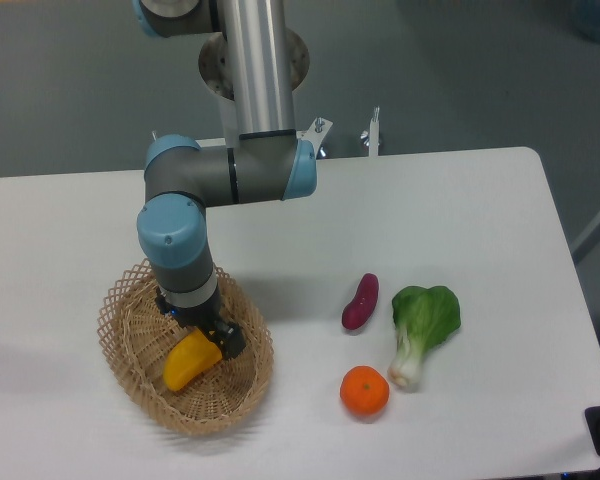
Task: Pick up the mango from the basket
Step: 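Lower the gripper into the basket around the yellow mango, then close the gripper on the yellow mango and lift it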
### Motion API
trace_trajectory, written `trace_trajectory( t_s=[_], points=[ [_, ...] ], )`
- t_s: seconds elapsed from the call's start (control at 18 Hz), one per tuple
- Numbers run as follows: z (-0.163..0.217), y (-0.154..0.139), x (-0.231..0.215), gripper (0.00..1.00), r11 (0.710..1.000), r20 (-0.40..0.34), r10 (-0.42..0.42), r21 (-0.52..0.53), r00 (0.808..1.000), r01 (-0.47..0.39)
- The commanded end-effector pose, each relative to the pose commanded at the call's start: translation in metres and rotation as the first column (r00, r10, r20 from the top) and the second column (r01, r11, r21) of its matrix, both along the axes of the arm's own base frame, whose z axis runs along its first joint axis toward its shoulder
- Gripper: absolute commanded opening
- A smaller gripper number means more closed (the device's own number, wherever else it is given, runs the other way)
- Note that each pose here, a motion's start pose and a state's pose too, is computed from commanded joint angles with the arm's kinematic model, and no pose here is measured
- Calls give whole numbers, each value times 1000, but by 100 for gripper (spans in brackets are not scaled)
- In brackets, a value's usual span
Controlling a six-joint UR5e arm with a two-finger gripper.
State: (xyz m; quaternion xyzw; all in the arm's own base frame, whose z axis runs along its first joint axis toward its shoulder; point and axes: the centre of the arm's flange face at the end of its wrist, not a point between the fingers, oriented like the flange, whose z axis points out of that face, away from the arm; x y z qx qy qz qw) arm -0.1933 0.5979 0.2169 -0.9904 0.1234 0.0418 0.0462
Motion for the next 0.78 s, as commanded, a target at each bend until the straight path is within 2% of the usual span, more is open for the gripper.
trace_trajectory(
  t_s=[0.11, 0.33, 0.78],
  points=[
    [0, 0, 0, 79, 1000, 0, 0, 0, 1000, 0],
    [3, 0, 0, 62, 1000, -4, -3, 3, 1000, 3],
    [12, 0, -1, 59, 1000, -11, -7, 16, 1000, 8]
  ],
)
